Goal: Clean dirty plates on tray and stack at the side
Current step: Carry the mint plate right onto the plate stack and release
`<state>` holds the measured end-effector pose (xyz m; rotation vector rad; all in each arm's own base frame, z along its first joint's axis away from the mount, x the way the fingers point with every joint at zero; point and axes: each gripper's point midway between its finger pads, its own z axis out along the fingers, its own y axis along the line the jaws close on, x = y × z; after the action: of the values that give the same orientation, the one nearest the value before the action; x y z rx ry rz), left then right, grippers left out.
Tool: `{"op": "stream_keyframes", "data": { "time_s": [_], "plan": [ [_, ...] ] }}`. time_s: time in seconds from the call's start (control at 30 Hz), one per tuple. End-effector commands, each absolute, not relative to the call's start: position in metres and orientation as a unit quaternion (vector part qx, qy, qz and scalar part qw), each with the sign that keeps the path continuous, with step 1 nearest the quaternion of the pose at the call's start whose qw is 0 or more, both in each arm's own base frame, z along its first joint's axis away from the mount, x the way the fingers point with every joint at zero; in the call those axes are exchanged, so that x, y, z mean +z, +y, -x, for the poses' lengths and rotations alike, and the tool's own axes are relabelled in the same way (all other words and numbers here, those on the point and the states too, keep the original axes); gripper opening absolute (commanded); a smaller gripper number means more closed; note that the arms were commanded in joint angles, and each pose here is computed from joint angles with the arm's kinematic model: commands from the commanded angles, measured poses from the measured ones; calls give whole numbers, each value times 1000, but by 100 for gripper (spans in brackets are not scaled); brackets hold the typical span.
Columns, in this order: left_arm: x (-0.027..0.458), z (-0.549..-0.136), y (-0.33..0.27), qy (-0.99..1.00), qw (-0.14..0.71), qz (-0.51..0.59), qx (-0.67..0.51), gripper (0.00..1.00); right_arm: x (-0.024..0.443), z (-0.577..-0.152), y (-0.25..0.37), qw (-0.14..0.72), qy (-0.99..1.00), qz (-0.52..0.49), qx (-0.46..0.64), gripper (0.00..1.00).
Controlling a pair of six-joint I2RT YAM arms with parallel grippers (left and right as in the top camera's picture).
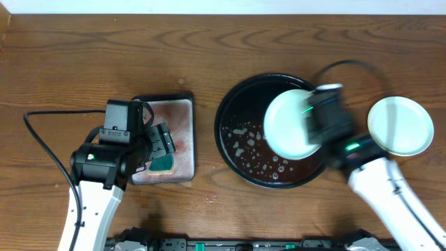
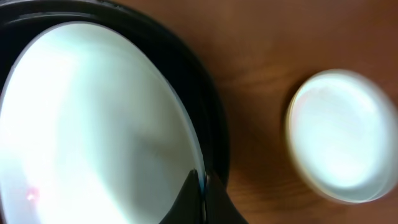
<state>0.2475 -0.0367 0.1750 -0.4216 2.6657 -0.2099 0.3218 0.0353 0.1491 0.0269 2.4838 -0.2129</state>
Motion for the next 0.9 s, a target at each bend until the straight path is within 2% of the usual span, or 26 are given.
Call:
{"op": "stream_keyframes", "data": {
  "time_s": [0.0, 0.1, 0.23, 0.3, 0.43, 0.47, 0.5, 0.53, 0.6, 0.63, 0.73, 0.87],
  "plan": [
    [176, -248, -36, 962, 216, 149, -75, 82, 154, -329, 6, 305, 940, -92, 123, 1],
    [176, -248, -36, 962, 216, 149, -75, 82, 153, -328, -84, 327, 906, -238, 124, 1],
    [176, -248, -36, 962, 216, 149, -75, 82, 133, -304, -187, 327, 835, -433, 90, 1],
    [176, -248, -36, 962, 216, 149, -75, 82, 115, -293, -224, 319, 812, -485, 62, 1],
    [176, -248, -36, 962, 216, 149, -75, 82, 73, -283, -256, 283, 806, -520, 17, 1],
    [176, -248, -36, 962, 216, 149, -75, 82, 65, -282, -257, 274, 812, -515, 15, 3],
    [176, -248, -36, 962, 216, 149, -75, 82, 61, -283, -257, 271, 815, -512, 16, 20],
    [176, -248, -36, 962, 216, 149, -75, 82, 61, -287, -253, 273, 822, -500, 26, 31],
    [176, -248, -36, 962, 216, 149, -75, 82, 73, -312, -232, 305, 837, -447, 87, 35],
    [176, -248, -36, 962, 216, 149, -75, 82, 96, -335, -207, 342, 837, -400, 149, 40],
    [176, -248, -36, 962, 216, 149, -75, 82, 150, -361, -141, 388, 846, -295, 214, 47],
    [176, -248, -36, 962, 216, 149, -75, 82, 212, -358, -33, 422, 865, -125, 242, 51]
  ]
}}
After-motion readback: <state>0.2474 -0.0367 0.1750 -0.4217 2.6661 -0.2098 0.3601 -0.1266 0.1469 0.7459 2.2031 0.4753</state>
